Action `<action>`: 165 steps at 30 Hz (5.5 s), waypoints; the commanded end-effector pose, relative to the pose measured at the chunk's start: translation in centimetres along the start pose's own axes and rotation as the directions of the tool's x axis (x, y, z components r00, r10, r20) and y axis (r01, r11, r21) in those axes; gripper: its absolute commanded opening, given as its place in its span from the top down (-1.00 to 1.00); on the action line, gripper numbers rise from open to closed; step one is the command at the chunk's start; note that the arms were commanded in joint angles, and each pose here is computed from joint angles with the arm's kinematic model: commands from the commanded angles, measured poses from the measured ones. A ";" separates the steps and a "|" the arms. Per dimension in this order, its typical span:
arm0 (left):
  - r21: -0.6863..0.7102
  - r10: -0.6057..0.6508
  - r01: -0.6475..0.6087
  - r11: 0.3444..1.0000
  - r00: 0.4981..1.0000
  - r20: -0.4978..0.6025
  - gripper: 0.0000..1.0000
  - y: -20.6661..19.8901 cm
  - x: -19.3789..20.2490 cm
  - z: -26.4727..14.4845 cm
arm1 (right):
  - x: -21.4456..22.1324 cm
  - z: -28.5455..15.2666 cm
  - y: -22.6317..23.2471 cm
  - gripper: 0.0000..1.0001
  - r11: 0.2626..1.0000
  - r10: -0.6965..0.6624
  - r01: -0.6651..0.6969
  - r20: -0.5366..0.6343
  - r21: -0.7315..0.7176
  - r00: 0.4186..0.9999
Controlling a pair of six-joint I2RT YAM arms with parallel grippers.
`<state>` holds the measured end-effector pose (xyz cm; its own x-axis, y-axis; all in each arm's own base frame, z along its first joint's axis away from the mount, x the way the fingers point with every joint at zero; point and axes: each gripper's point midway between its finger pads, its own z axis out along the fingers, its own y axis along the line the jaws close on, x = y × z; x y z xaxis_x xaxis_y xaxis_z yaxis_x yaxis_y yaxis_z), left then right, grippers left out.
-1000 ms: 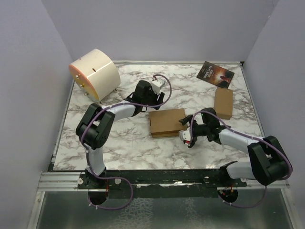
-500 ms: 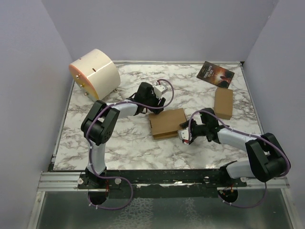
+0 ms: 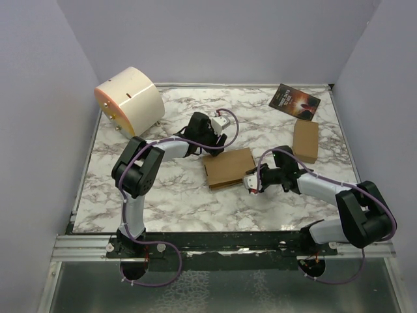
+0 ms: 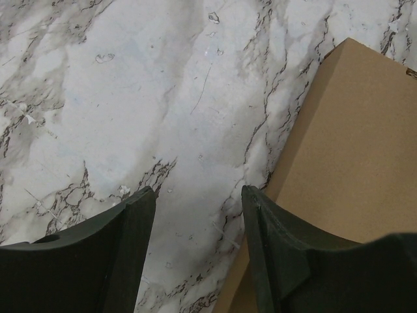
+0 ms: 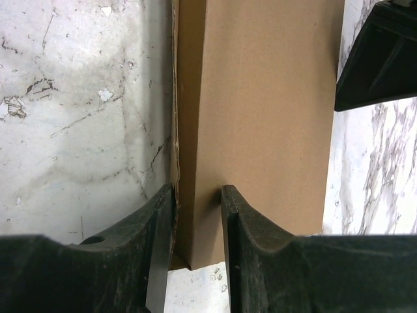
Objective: Fold the paper box
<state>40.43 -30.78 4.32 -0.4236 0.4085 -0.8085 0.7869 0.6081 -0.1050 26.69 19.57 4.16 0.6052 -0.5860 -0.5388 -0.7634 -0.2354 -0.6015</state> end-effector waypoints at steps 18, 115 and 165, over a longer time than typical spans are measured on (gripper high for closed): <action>0.003 -0.150 0.150 0.989 0.987 -0.058 -0.18 -1.0 0.5 0.2 | -10.1 1.9 0.8 -0.77 0.970 0.103 -0.047 0.228 -0.238 0.968; -0.058 0.751 -0.754 0.654 0.639 0.164 -0.24 -16.7 9.0 -12.8 | 0.4 -4.0 2.2 -0.12 0.991 0.133 -0.133 -0.024 -0.020 0.991; 0.062 0.772 -0.771 0.633 0.635 0.007 1.00 -16.4 11.4 -11.0 | 0.1 -3.6 2.2 0.99 0.988 0.150 -0.150 -0.010 -0.024 0.989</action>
<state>18.44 -28.82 3.87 0.3657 0.7095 -0.6024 0.8300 0.0443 0.5560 24.35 16.01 4.71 0.4939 -0.6239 -0.6057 -0.8422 -0.1700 -0.5116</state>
